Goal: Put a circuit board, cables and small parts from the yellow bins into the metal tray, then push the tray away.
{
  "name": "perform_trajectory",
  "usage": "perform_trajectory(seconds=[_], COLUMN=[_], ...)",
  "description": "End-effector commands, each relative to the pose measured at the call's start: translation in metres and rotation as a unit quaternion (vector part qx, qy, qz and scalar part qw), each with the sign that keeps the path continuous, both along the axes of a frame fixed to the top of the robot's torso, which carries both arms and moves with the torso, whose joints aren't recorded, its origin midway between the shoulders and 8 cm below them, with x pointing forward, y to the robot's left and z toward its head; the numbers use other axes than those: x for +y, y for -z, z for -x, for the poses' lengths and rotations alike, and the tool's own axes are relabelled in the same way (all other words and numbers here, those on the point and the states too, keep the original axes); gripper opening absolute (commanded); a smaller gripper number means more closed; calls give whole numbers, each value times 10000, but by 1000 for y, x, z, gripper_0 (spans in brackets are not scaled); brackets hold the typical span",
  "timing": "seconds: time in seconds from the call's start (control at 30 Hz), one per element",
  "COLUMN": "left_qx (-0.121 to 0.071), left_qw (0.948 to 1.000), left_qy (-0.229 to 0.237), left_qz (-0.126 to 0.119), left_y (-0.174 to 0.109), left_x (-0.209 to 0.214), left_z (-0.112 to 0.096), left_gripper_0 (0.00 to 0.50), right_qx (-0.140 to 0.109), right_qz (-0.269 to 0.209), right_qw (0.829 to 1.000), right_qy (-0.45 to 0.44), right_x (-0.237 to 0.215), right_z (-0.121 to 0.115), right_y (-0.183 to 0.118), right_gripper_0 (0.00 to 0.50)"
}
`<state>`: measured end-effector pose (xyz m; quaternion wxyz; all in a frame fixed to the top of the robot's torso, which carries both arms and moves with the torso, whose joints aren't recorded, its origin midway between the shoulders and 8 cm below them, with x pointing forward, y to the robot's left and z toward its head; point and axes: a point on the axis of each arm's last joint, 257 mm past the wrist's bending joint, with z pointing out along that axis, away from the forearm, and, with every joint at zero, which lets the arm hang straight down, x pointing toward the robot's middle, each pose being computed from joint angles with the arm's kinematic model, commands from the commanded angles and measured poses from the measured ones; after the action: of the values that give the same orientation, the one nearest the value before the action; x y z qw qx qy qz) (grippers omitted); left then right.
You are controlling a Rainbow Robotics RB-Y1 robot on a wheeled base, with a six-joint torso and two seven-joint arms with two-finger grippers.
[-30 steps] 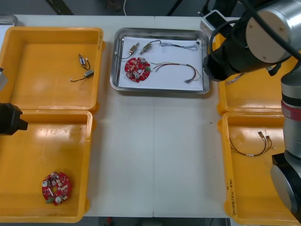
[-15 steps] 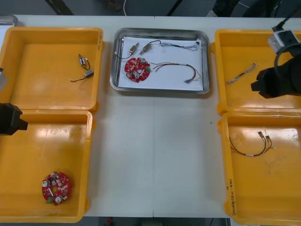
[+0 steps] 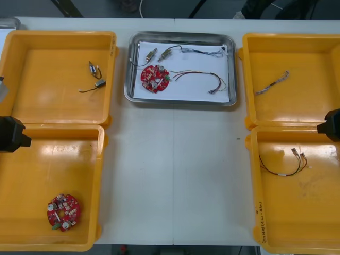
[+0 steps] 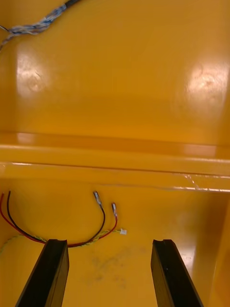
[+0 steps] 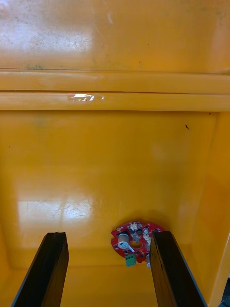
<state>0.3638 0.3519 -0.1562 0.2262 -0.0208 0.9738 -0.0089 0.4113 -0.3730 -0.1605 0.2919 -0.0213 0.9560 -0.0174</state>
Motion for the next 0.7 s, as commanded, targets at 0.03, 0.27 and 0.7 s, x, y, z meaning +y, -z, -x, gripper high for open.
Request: perform_trajectory(seconds=[0.03, 0.27, 0.7], left_qx=[-112, -112, -112], left_qw=[9988, 9988, 9988], left_qy=[279, 279, 279], left_qz=[-398, -398, -398], left_y=[-13, -13, -13], left_x=[15, 15, 15], left_z=[4, 4, 4], left_gripper_0=[500, 500, 500], right_qx=[0, 122, 265], right_qz=[110, -133, -131], right_qw=[9994, 9990, 9984], right_qy=[319, 416, 479], right_x=[-25, -32, -37], right_z=[17, 33, 45], right_y=[-4, 6, 16], right_gripper_0=[500, 500, 500])
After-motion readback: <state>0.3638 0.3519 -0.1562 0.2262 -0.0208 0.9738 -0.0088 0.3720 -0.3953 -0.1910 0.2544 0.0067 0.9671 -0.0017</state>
